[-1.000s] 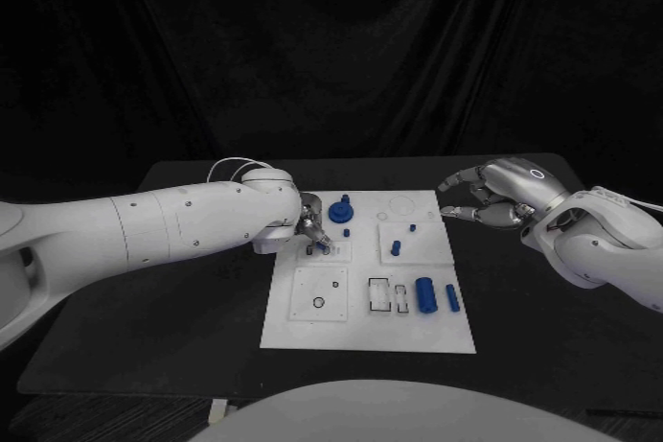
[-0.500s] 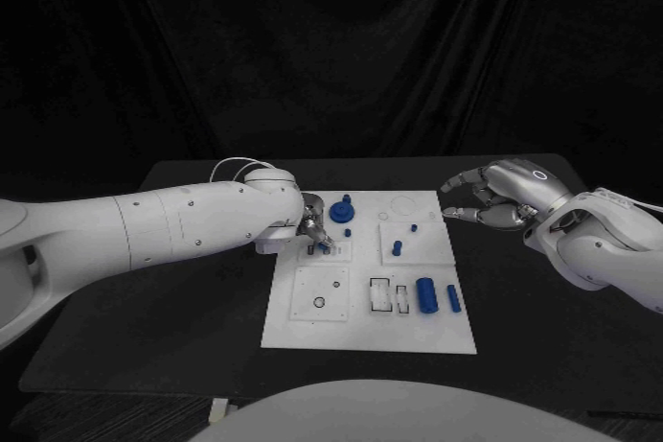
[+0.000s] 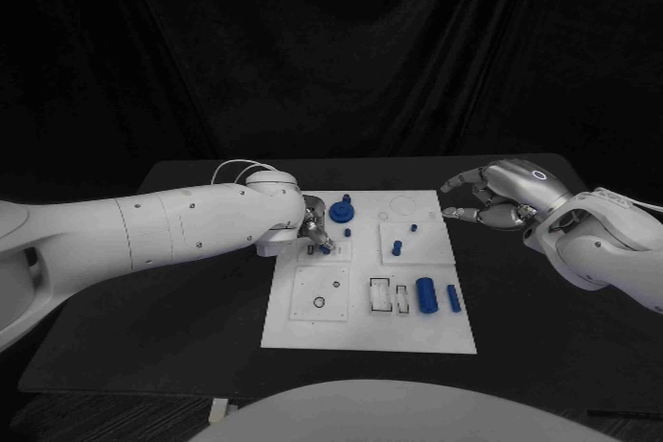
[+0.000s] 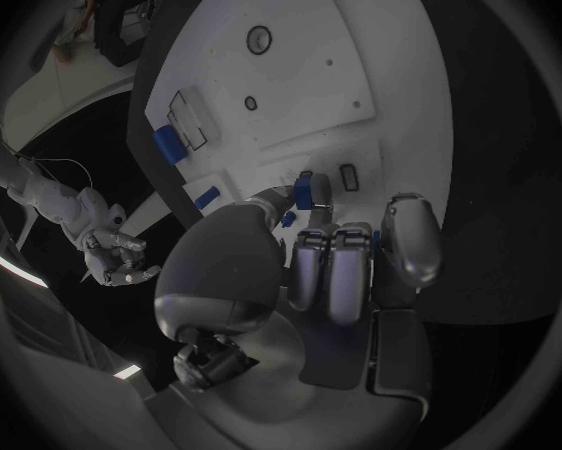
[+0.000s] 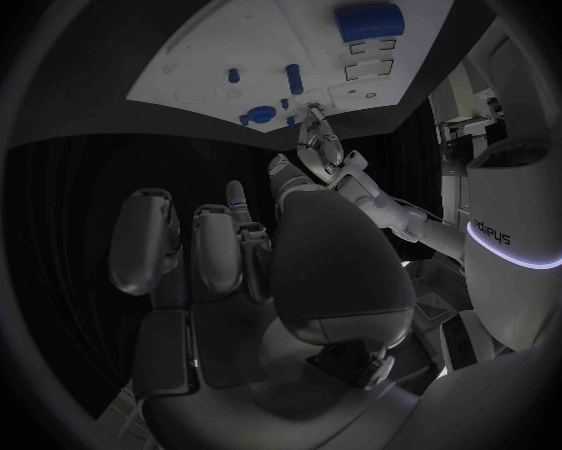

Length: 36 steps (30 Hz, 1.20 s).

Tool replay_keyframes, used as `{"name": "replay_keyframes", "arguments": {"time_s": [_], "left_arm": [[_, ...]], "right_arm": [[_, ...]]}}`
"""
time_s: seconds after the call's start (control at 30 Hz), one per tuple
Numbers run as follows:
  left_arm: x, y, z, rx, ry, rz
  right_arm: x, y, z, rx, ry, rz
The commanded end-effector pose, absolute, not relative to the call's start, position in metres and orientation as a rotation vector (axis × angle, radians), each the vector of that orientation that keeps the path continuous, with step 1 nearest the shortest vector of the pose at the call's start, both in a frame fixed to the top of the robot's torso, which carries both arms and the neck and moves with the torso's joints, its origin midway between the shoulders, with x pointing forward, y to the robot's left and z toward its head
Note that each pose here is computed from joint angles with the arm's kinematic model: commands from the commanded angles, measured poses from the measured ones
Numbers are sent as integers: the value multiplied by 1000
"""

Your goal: Assemble the parts on the task board

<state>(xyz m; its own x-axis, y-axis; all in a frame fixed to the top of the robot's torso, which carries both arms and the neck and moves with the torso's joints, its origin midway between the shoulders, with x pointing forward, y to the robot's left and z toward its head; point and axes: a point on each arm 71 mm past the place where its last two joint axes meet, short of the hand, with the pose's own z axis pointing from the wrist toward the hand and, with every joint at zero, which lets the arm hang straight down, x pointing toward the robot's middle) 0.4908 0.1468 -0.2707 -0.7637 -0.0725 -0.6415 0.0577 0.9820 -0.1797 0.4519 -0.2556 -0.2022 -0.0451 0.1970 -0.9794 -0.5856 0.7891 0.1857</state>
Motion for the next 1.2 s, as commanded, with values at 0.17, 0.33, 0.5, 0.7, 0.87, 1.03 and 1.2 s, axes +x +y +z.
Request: {"name": "replay_keyframes", "arguments": {"time_s": [0.17, 0.33, 0.5, 0.7, 0.87, 1.03, 1.2], "left_arm": [[489, 146, -273, -11, 2434, -250], [488, 147, -275, -13, 2437, -249], [488, 147, -276, -14, 2438, -249], [488, 148, -278, -17, 2440, -245], [489, 149, -278, -22, 2439, -243], [489, 150, -278, -25, 2438, -242], [489, 151, -279, -29, 2436, -241]], "right_arm": [[453, -258, -205, -314, 1506, 631], [453, -258, -206, -313, 1511, 629], [453, -258, -206, -313, 1514, 628], [453, -258, -207, -312, 1521, 626], [453, -259, -208, -312, 1525, 623], [453, -259, -209, -311, 1528, 623], [453, -259, -209, -311, 1529, 622]]}}
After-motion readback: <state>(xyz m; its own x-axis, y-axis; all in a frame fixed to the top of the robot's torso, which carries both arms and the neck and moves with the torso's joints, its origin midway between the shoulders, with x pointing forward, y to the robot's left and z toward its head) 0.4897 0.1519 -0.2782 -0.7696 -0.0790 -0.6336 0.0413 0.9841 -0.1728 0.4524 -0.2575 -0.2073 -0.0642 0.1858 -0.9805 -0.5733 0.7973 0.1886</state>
